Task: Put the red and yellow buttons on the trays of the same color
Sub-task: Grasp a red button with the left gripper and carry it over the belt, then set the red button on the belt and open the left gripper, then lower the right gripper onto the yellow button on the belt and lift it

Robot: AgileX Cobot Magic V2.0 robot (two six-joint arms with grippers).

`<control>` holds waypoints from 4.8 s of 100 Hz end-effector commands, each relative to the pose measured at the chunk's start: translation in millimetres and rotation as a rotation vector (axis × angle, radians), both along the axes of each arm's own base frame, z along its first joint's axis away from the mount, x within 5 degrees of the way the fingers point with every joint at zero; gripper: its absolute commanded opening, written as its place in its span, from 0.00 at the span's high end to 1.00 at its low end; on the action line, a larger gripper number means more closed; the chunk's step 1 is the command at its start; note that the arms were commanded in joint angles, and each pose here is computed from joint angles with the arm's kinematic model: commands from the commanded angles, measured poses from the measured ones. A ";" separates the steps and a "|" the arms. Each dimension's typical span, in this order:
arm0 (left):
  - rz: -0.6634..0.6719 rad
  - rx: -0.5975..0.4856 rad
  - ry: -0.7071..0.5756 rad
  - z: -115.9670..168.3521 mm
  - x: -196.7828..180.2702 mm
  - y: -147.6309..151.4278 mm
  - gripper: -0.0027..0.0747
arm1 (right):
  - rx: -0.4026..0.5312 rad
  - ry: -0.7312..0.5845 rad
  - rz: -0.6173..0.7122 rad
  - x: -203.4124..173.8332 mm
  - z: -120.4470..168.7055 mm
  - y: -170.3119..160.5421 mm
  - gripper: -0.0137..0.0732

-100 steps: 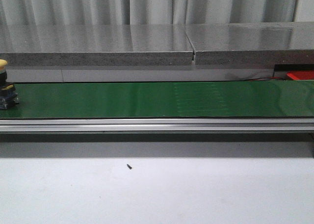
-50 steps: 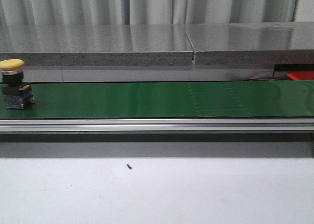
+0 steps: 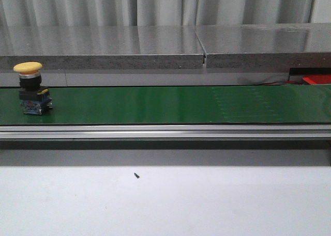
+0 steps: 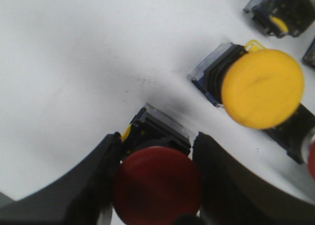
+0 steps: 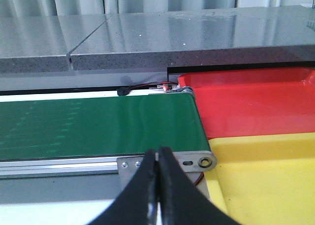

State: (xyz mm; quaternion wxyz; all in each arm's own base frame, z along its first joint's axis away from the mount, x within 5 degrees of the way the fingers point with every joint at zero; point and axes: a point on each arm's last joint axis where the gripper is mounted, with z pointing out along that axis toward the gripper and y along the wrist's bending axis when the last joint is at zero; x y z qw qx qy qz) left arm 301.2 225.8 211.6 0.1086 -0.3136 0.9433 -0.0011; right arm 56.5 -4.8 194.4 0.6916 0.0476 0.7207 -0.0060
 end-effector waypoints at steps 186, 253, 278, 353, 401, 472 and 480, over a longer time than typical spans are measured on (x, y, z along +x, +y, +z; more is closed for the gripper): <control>-0.508 0.091 -0.402 145.7 43.0 -182.8 0.59 | -0.022 -0.110 0.013 -2.1 12.7 1.2 0.92; -0.734 0.120 -0.617 179.0 -50.5 -260.0 0.99 | -0.022 -0.113 0.013 -2.1 13.0 1.2 0.92; -0.743 0.154 -0.690 176.2 -111.2 -255.4 0.99 | -0.023 -0.118 0.014 -2.2 13.4 1.3 0.92; -0.731 0.236 -0.877 144.9 -232.7 -241.7 0.99 | -0.041 -0.156 0.009 3.4 78.8 0.6 0.92; -0.731 0.236 -0.877 144.9 -232.7 -241.7 0.99 | -0.031 -0.016 0.040 71.8 153.1 0.6 0.92; -0.731 0.236 -0.877 144.9 -232.7 -241.7 0.99 | -0.113 0.591 0.321 192.8 155.9 84.8 0.20; -0.731 0.236 -0.877 144.9 -232.7 -241.7 0.99 | -0.132 0.642 0.328 203.2 158.7 92.5 0.20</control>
